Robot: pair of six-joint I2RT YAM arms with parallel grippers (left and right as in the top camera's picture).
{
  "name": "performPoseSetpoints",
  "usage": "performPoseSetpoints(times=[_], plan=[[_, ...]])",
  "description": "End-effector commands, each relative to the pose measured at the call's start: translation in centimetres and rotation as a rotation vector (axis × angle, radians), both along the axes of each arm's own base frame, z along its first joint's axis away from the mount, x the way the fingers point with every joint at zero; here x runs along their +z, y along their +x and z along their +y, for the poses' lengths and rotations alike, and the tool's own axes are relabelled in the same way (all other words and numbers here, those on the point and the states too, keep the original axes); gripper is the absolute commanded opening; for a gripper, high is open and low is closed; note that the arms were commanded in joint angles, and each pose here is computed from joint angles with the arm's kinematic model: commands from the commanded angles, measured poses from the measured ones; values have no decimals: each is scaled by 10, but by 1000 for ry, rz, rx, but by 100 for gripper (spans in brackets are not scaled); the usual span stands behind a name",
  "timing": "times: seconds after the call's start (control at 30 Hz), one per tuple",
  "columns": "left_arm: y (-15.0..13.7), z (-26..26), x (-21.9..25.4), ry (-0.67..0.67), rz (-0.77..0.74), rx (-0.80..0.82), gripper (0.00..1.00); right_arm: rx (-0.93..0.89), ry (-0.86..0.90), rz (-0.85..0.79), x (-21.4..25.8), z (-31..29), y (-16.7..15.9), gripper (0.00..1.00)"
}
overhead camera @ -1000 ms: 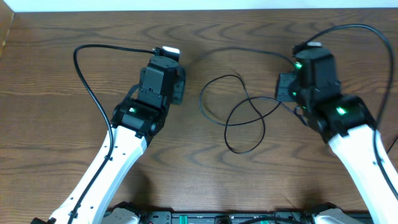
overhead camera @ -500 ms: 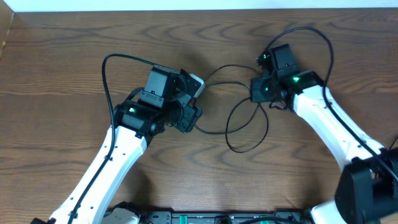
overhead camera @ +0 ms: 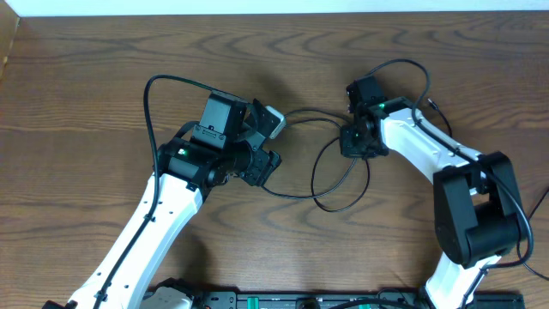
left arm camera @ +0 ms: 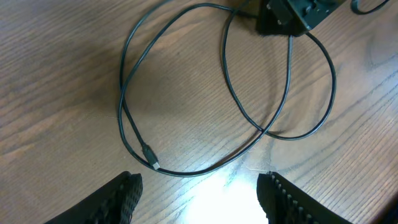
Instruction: Untangle cables
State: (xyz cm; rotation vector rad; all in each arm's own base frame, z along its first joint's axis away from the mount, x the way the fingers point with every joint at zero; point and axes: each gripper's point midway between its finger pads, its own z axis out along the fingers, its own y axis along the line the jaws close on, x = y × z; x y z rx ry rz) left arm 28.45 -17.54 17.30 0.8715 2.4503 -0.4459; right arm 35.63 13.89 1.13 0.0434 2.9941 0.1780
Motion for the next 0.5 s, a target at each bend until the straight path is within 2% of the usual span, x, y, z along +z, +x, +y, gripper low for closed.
performPoseSetpoints(times=[0.0, 0.13, 0.3, 0.47], plan=[[-2, -1, -1, -5, 9, -16, 65, -16, -21, -32, 1, -1, 9, 39], [-3, -1, -2, -3, 13, -16, 65, -25, -69, -99, 4, -9, 24, 53], [-3, -1, -1, -6, 14, -18, 65, 108, -87, -186, 9, -5, 41, 54], [-3, -1, -1, -6, 14, -18, 65, 335, -128, -280, 16, 1, 58, 56]])
